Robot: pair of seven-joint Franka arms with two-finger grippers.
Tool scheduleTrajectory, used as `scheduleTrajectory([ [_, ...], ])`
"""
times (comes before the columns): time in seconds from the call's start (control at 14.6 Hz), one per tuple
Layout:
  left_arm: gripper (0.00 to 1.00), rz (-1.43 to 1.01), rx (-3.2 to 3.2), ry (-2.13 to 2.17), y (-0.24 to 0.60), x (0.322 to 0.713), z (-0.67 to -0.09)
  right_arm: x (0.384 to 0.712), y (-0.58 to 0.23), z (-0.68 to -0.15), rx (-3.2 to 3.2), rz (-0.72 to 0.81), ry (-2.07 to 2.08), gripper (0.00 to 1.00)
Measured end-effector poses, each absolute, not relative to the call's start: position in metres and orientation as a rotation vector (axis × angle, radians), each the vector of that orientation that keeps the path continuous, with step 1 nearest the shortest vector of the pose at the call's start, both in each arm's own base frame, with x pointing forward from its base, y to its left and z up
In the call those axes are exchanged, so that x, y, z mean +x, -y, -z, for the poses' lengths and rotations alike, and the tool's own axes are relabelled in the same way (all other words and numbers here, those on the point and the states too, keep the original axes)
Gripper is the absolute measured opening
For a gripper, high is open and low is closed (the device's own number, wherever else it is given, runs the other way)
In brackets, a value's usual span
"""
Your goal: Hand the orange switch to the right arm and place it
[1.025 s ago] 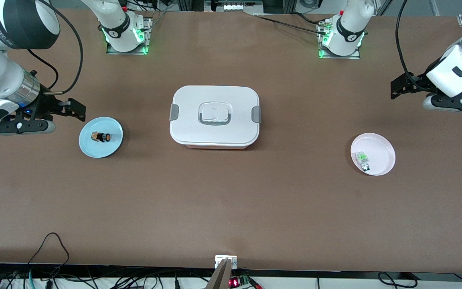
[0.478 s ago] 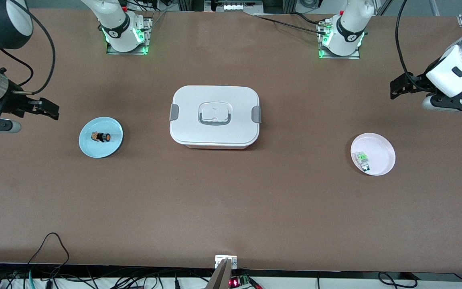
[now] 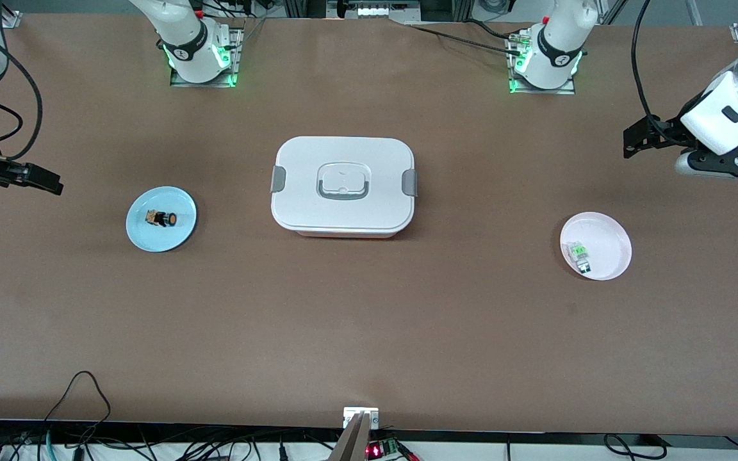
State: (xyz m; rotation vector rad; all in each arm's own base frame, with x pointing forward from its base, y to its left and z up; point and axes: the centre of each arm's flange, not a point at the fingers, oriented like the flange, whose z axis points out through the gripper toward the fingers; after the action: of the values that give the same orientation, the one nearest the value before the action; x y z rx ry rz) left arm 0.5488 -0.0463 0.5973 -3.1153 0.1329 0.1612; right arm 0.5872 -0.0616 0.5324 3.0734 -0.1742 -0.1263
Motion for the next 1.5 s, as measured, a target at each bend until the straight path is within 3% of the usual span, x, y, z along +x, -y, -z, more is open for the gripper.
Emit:
scheduleTrajectory([
  [0.48,1.0,-0.177,-3.114,-0.133,0.046,0.548,-0.597,0.58,0.061,-0.561,3.087,0.052,0.164,1.0],
  [0.82,1.0,-0.18,-3.114,-0.136,0.047,0.547,-0.597,0.556,0.059,-0.588,3.087,0.044,0.167,1.0],
  [1.5,1.0,-0.181,-3.113,-0.141,0.049,0.547,-0.598,0.511,0.065,-0.588,3.093,0.087,0.137,1.0],
])
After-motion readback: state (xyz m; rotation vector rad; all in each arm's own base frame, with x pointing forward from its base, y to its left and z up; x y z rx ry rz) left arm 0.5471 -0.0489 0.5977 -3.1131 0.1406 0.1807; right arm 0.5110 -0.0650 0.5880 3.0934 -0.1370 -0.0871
